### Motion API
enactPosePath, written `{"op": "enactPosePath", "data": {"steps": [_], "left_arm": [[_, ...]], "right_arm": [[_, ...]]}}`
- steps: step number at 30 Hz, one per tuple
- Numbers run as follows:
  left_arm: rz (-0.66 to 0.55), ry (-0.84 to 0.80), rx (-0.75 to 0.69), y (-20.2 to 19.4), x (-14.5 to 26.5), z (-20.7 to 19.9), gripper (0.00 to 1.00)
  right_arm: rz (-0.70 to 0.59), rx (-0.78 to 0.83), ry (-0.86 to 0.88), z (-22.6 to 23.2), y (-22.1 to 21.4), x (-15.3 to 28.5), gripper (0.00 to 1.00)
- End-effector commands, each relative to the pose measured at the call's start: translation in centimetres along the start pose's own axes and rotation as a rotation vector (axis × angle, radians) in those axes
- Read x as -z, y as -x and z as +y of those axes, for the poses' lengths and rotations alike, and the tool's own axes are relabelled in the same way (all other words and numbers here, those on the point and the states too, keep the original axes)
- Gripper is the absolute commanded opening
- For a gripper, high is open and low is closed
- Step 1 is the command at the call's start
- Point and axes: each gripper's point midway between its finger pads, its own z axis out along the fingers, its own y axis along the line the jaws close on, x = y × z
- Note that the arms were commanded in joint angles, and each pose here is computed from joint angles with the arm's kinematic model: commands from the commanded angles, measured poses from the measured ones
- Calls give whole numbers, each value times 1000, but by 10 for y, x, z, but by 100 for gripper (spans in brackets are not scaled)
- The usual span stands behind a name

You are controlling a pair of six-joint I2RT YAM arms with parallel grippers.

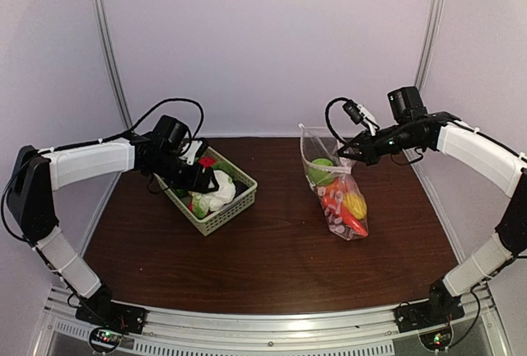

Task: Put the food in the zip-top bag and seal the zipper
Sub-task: Pick up the fake vegetable from the bin.

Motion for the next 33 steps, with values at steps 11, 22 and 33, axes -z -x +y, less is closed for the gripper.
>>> {"op": "enactPosePath", "data": {"steps": [11,22,33], "left_arm": [[-69,33,-2,10,15,7,63],[-126,3,-34,29,66,-13,49],[-487,-390,-195,103,130,-155,43]], "right_arm": [[0,23,-16,4,3,4,0],[-7,31,-20,6,3,7,0],[-8,34,-14,9,7,7,0]]}}
